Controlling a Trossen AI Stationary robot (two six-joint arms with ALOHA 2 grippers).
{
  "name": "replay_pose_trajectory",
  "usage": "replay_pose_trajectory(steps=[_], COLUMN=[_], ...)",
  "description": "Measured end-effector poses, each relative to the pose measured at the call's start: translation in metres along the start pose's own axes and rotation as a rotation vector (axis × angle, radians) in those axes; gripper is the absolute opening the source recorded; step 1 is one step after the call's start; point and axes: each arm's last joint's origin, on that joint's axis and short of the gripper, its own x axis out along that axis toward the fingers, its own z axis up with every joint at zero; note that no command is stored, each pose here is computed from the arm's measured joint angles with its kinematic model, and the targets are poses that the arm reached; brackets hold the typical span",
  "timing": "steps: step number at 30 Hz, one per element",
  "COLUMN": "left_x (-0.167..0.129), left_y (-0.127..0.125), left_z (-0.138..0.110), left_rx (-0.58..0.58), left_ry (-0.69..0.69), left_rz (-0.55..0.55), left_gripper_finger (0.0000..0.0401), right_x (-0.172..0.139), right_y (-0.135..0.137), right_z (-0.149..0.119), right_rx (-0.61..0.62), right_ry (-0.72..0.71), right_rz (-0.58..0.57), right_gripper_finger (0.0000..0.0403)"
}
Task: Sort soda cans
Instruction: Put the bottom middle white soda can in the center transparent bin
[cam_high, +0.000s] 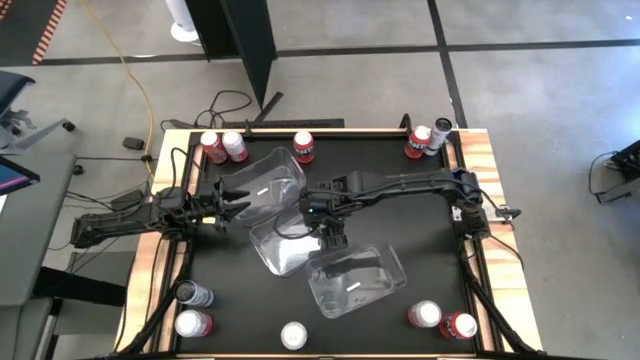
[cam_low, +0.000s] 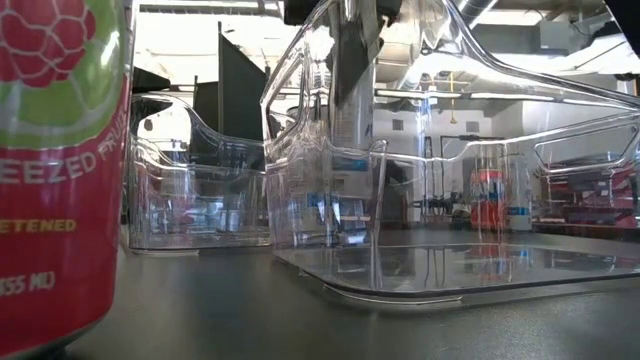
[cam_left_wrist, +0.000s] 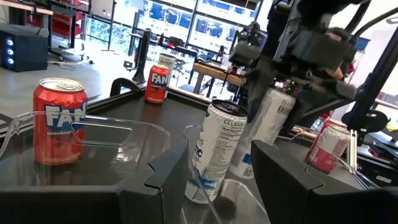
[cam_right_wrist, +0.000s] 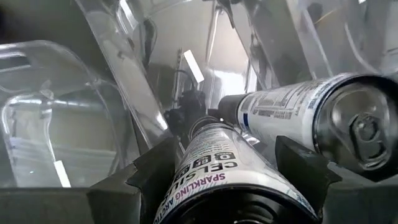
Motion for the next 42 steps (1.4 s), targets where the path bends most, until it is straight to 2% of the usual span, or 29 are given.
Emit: replay_pose_trajectory(steps=[17,34,42], left_x=[0.0,0.0,0.0], left_y=[0.0,0.0,0.0], left_z=[0.0,0.0,0.0], left_rx=[0.003,0.007,0.007], left_ry=[0.0,0.0,0.0], left_rz=[0.0,0.0,0.0], left_gripper_finger=[0.0169,0.0169,0.0169], right_x=[0.024,0.026,0.026], right_y=[0.002,0.002,0.005], right_z=[-0.01,-0.011,-0.012], right_rx=[0.033,0.062,0.054], right_ry=[0.028,0.03,0.044], right_rz=[0.002,-0.009,-0.01], right_gripper_finger=[0.0251,0.0314,0.0321])
